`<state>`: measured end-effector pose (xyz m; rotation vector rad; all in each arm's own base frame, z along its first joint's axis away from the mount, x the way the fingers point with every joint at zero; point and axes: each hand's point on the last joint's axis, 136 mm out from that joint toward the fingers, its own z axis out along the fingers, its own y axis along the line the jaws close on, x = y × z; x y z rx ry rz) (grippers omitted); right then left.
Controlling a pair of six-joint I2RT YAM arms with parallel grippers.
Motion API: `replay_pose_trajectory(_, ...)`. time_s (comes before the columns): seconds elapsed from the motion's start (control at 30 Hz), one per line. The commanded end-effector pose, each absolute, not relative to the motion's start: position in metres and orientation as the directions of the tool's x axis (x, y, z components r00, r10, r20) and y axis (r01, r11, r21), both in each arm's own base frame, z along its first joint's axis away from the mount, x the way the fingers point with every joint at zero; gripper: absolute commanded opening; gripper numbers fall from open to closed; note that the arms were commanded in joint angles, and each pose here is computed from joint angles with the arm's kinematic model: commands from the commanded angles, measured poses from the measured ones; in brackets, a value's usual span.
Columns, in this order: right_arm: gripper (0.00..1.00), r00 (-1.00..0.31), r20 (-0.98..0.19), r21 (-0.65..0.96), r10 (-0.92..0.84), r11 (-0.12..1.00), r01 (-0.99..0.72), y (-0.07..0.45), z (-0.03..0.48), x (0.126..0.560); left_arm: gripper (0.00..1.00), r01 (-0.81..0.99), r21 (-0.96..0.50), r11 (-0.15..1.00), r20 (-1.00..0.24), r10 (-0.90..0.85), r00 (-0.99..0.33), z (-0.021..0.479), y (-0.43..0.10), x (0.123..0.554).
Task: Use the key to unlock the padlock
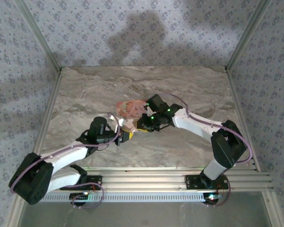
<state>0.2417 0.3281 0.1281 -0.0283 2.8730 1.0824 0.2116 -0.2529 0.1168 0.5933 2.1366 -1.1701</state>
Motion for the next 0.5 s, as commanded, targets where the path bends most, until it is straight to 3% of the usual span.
replay_pose_trajectory(0.0,0.00,-0.994,-0.107,0.734,0.016,0.676,-0.068,0.337,0.160,0.244,0.00,0.674,-0.560,0.482,-0.746,0.060,-0.663,0.136,-0.263,0.222)
replay_pose_trajectory(0.47,0.00,-0.993,-0.089,0.741,0.080,0.672,-0.012,0.334,0.163,0.250,0.00,0.660,-0.556,0.506,-0.732,0.078,-0.677,0.119,-0.270,0.219)
